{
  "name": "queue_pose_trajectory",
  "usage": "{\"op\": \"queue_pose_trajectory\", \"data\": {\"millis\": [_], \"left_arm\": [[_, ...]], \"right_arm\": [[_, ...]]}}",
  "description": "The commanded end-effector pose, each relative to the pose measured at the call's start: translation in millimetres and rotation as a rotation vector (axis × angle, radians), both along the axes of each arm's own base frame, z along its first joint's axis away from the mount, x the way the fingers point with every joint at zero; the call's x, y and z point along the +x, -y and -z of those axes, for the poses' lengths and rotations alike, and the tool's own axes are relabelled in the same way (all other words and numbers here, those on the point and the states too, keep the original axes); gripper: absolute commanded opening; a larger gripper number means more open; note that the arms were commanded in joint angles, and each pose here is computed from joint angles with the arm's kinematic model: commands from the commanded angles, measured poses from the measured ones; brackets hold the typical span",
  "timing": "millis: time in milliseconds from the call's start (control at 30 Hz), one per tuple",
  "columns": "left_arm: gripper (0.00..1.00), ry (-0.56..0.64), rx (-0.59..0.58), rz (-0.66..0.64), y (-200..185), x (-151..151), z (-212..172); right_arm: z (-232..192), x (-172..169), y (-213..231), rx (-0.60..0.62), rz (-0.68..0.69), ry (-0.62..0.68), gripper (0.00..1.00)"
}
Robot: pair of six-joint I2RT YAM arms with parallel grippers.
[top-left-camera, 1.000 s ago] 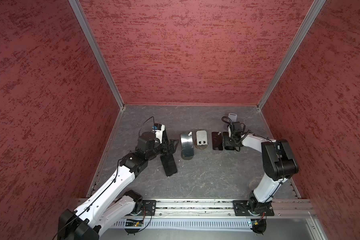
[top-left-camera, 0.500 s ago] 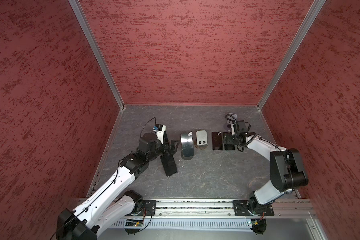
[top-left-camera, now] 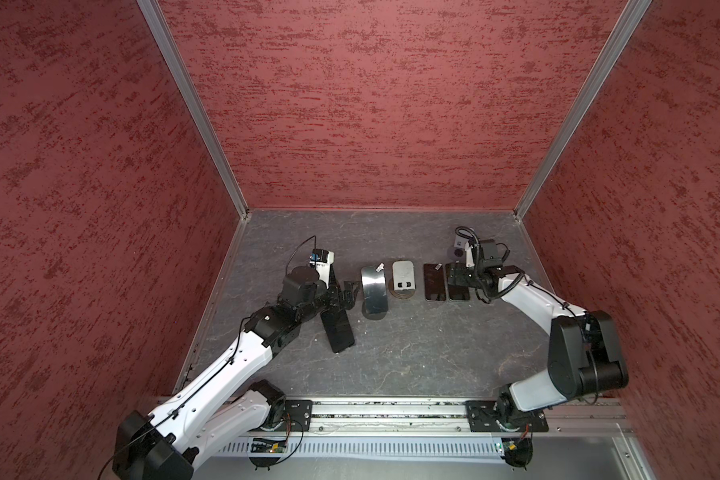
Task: Remove the phone from the phone stand
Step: 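Move the right gripper to the empty stand with the wooden-ringed base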
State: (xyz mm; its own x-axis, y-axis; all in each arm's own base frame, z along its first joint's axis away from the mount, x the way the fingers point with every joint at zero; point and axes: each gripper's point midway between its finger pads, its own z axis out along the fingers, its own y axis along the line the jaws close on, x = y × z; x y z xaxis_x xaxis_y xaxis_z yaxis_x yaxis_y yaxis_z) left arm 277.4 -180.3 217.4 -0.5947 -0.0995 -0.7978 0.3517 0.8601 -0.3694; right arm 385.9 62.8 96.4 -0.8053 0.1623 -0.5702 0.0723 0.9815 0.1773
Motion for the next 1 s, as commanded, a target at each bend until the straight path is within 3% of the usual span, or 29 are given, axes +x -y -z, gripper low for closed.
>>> {"op": "queue_pose_trajectory", "data": {"millis": [0, 300, 667, 967], "left_arm": [[0.99, 0.025, 0.005, 0.014, 4, 1, -10], [1.00, 0.018, 0.015, 0.028, 10, 2, -9], [0.99, 0.017, 0.030, 0.046, 14, 4, -8], [1.00, 0.014, 0.047, 0.045, 12, 2, -6]], "right_arm": [[-3, -6, -8, 0.022, -0.006, -0.011, 0.87], [-21, -6, -44, 0.040, -0.065, 0.022, 0.87], [-44, 1, -119, 0.007, -0.204, 0.062, 0.89], [-36, 7, -161, -0.033, -0.268, 0.040, 0.99]]}}
